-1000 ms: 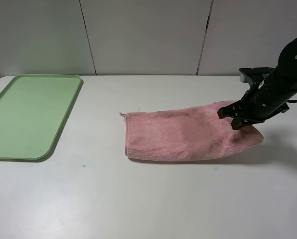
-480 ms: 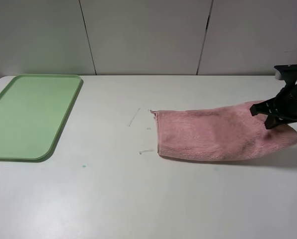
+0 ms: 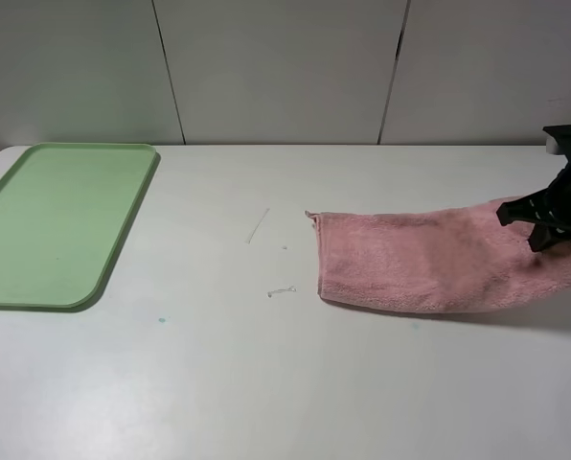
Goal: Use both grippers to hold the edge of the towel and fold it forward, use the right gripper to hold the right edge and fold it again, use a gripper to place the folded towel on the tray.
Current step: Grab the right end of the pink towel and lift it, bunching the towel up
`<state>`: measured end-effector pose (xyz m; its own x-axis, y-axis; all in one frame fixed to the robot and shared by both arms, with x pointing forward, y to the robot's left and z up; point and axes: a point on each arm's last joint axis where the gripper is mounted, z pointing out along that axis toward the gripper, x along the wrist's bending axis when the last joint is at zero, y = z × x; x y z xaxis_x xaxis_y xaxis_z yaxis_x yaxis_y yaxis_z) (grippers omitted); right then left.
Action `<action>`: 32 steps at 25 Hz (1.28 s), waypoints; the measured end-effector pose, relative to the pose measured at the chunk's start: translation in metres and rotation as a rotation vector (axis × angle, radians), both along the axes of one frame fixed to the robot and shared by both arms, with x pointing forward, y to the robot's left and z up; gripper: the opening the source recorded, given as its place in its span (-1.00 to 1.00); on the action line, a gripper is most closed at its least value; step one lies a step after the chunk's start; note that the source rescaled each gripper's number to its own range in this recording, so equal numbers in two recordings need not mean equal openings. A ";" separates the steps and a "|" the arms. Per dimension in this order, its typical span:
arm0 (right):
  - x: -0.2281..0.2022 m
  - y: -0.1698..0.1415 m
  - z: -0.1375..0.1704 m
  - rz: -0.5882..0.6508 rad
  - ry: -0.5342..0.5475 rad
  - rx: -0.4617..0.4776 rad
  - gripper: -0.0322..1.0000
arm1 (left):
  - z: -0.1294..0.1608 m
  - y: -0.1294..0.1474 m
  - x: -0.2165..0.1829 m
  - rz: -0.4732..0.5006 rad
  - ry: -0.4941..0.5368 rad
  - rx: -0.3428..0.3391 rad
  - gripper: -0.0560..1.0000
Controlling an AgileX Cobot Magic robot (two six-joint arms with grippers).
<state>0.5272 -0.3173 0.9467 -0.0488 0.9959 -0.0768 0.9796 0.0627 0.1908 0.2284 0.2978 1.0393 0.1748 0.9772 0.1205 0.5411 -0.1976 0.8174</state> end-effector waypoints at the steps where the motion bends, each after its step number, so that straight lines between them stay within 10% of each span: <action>1: 0.000 0.002 0.000 0.006 0.005 -0.001 -0.78 | 0.000 0.000 0.000 0.000 0.000 0.000 1.00; 32: -0.007 0.116 0.056 0.189 -0.104 0.136 -0.78 | 0.000 0.000 0.000 0.000 0.000 0.000 1.00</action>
